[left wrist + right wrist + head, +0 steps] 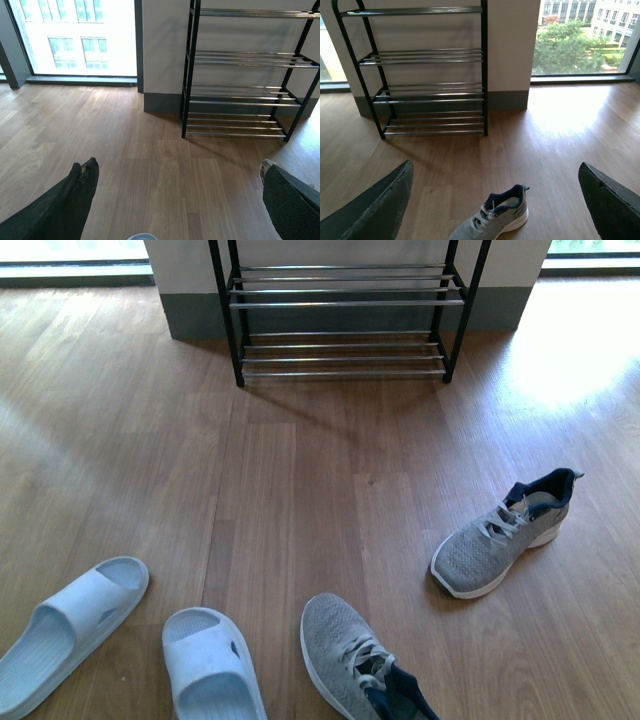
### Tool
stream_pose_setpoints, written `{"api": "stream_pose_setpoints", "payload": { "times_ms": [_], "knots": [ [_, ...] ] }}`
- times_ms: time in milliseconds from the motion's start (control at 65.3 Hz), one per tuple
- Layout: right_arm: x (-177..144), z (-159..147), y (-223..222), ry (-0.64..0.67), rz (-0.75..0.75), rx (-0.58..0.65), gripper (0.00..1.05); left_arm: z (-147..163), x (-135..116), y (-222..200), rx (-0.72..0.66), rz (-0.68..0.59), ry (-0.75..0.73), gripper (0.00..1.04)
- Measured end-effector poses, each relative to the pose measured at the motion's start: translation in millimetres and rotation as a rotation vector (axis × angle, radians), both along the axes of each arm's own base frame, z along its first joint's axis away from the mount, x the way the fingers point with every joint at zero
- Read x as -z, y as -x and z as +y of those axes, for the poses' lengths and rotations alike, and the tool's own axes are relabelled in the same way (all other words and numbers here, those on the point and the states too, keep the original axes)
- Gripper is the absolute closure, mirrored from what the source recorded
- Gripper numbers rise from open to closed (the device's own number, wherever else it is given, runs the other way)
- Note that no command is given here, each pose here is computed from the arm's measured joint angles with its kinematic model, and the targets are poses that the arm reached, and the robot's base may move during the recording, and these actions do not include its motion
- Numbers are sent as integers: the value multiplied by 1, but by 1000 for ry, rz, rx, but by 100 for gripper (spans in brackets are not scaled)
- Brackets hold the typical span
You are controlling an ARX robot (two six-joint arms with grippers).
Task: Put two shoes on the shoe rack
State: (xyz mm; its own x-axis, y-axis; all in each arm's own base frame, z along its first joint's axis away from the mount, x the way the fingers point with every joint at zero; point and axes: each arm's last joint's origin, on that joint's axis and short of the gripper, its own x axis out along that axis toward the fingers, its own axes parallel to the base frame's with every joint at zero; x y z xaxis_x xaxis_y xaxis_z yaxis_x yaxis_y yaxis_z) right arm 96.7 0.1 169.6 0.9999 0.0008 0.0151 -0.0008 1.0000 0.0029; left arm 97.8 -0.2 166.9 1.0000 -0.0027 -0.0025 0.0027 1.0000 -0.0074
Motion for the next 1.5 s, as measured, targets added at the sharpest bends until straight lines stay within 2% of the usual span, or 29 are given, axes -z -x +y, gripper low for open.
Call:
{"api": "stream_pose_setpoints", "payload": {
  "times_ms": [61, 92, 153, 214, 322, 429, 506, 613, 720, 812, 935, 996, 1149, 1226, 1302, 1501],
  "knots": [
    [0, 0, -1, -26, 11, -56, 9, 0, 0, 0, 0, 0, 0, 9],
    [-1, -1, -4, -84, 31, -180, 9, 0, 0, 0, 0, 0, 0, 9],
    [-4, -3, -14, -152, 81, -295, 9, 0, 0, 0, 1, 0, 0, 9],
    [-11, -3, -31, -181, 127, -328, 9, 0, 0, 0, 0, 0, 0, 9],
    [-19, -1, -76, -189, 207, -268, 9, 0, 0, 0, 0, 0, 0, 9],
    [-2, 5, -132, -175, 356, -222, 9, 0, 0, 0, 0, 0, 0, 9],
    [24, 11, -170, -152, 478, -190, 9, 0, 0, 0, 0, 0, 0, 9],
    [83, 20, -223, -120, 686, -117, 9, 0, 0, 0, 0, 0, 0, 9],
    [124, 21, -252, -128, 789, -24, 9, 0, 0, 0, 0, 0, 0, 9],
    [149, 23, -269, -108, 813, 19, 9, 0, 0, 0, 0, 0, 0, 9],
    [171, 29, -282, -88, 879, -23, 9, 0, 0, 0, 0, 0, 0, 9],
    [178, 34, -289, -65, 895, -69, 9, 0, 0, 0, 0, 0, 0, 9],
    [191, 47, -302, 118, 853, -209, 9, 0, 0, 0, 0, 0, 0, 9],
    [199, 52, -310, 159, 881, -262, 9, 0, 0, 0, 0, 0, 0, 9],
    [206, 53, -321, 147, 903, -229, 9, 0, 0, 0, 0, 0, 0, 9],
    [221, 45, -353, 27, 918, -29, 9, 0, 0, 0, 0, 0, 0, 9]
  ]
}}
